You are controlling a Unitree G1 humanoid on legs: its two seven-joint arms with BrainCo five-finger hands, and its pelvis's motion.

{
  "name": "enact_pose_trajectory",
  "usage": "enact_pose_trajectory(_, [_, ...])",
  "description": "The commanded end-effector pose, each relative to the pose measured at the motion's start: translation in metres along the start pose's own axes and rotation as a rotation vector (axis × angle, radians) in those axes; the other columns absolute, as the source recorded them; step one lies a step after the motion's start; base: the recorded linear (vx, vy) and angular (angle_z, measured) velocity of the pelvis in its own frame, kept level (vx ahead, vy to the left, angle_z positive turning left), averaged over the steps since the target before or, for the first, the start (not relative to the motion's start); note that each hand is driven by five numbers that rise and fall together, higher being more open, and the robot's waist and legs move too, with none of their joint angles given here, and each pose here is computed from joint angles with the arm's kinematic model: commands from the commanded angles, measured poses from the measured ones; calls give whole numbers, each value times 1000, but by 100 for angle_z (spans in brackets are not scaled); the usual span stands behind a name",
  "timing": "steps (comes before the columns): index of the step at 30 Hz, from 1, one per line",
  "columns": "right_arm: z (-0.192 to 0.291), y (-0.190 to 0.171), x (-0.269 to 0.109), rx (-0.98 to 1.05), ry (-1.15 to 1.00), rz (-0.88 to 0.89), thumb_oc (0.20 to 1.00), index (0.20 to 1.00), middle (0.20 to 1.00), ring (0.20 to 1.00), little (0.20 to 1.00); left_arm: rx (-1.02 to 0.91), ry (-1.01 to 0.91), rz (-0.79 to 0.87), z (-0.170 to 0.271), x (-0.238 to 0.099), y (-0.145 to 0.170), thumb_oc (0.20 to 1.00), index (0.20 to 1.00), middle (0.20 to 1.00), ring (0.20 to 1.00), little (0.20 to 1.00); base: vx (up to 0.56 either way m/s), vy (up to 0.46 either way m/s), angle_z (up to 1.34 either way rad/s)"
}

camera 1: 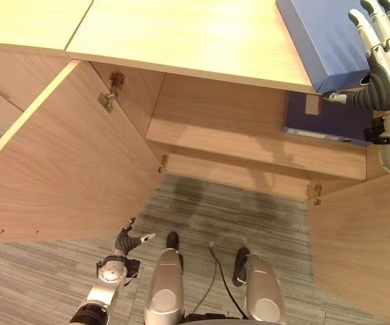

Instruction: Put the empty folder in the office cabinet

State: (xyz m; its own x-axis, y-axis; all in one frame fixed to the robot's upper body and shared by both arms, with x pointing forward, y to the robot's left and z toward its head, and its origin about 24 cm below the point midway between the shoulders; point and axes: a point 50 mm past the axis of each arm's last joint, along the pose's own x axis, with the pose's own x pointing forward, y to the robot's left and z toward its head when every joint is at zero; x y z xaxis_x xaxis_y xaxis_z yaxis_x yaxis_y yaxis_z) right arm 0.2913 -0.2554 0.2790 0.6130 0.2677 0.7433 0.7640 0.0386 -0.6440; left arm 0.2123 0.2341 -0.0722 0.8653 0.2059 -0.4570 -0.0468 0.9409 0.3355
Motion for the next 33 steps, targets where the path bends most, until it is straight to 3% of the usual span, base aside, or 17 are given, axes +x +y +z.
enact_pose_trajectory(1, [-7, -5, 7, 16, 60, -45, 1000, 1000, 1000, 1000, 1000, 25, -18, 5, -2, -5, 4, 1000, 1000, 1000, 1000, 1000, 0, 0, 0])
enact_pose_trajectory(23, [-1, 16, 6, 101, 76, 56, 1000, 1000, 1000, 1000, 1000, 29, -21, -7, -2, -5, 4, 1000, 1000, 1000, 1000, 1000, 5, 2, 2])
enact_pose_trajectory(24, [-2, 16, 6, 106, 79, 62, 523, 523, 523, 523, 523, 29, -17, -9, -2, -5, 4, 1000, 1000, 1000, 1000, 1000, 19, 6, 4])
enact_pose_trajectory(25, [-2, 16, 6, 106, 79, 62, 423, 423, 423, 423, 423, 29, -17, -10, -2, -5, 4, 1000, 1000, 1000, 1000, 1000, 0, 0, 0])
enact_pose_trajectory(26, [-2, 16, 6, 107, 80, 64, 200, 200, 200, 200, 200, 28, -17, -12, -3, -5, 3, 1000, 1000, 1000, 1000, 1000, 0, 0, 0])
enact_pose_trajectory(33, [-4, 16, 3, 127, 89, 75, 200, 200, 200, 200, 200, 25, -17, -12, -2, -5, 3, 1000, 1000, 1000, 1000, 1000, 0, 0, 0])
